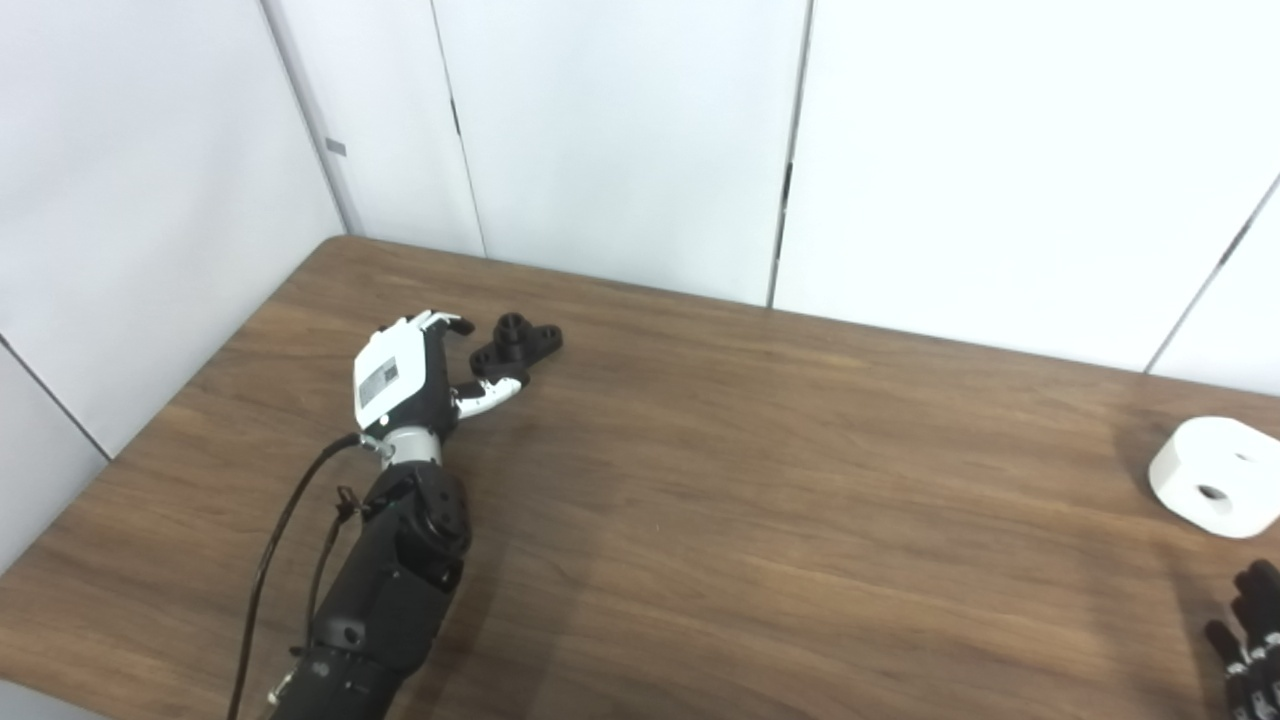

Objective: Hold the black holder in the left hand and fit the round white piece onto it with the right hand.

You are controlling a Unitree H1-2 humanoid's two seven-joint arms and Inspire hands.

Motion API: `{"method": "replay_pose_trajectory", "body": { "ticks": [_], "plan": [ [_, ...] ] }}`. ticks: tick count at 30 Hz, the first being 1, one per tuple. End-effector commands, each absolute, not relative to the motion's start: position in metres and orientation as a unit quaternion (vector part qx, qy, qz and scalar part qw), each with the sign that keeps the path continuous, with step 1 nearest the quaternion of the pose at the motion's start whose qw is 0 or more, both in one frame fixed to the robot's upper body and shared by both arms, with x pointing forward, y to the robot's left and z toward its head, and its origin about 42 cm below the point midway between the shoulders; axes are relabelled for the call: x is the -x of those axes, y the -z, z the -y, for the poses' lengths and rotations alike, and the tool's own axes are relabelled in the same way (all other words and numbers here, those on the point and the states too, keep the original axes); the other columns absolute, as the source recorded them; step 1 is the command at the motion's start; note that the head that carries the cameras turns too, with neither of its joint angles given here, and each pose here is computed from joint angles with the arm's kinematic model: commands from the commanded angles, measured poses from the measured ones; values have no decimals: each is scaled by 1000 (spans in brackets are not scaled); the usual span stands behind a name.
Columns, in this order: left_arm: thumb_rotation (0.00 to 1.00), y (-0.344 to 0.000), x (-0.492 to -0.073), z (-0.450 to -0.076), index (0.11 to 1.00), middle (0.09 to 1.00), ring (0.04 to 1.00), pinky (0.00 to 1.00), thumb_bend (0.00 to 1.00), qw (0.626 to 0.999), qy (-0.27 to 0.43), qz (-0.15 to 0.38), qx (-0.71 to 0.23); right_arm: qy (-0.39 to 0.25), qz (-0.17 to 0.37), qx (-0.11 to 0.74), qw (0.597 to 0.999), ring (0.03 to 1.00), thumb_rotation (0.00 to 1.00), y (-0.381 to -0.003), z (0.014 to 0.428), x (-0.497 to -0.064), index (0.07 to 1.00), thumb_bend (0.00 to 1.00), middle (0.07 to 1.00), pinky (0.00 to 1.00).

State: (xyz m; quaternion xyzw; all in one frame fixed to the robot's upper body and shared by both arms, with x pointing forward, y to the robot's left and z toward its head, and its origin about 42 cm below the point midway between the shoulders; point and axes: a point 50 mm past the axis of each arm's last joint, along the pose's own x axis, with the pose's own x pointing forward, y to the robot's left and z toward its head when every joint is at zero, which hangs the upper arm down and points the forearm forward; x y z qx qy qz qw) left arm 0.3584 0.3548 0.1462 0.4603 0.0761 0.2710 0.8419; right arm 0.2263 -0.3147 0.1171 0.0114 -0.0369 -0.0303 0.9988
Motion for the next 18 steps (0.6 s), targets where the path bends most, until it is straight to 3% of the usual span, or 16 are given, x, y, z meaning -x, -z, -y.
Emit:
{"method": "replay_pose_trajectory", "body": {
  "ticks": [1,4,11,14,18],
  "plan": [
    [320,-171,-372,-358,718,889,940,1000,857,835,-293,-33,-465,26,43,-8,999,1000,869,-122,314,-225,934,717,963,994],
    [334,-173,-375,-360,731,896,949,1000,853,832,-290,-40,-472,26,44,-10,999,989,861,-122,314,-225,925,718,954,953],
    [364,-182,-383,-363,727,889,941,1000,851,828,-283,-55,-482,18,46,-8,999,995,854,-122,314,-224,923,702,959,974],
    [365,-185,-385,-363,711,882,938,1000,843,832,-278,-60,-477,3,45,9,999,1000,904,-122,315,-222,964,638,993,996],
    [353,-185,-387,-362,699,872,930,995,836,836,-277,-65,-470,-2,46,0,999,1000,897,-120,318,-222,975,602,1000,1000]
  ]
}}
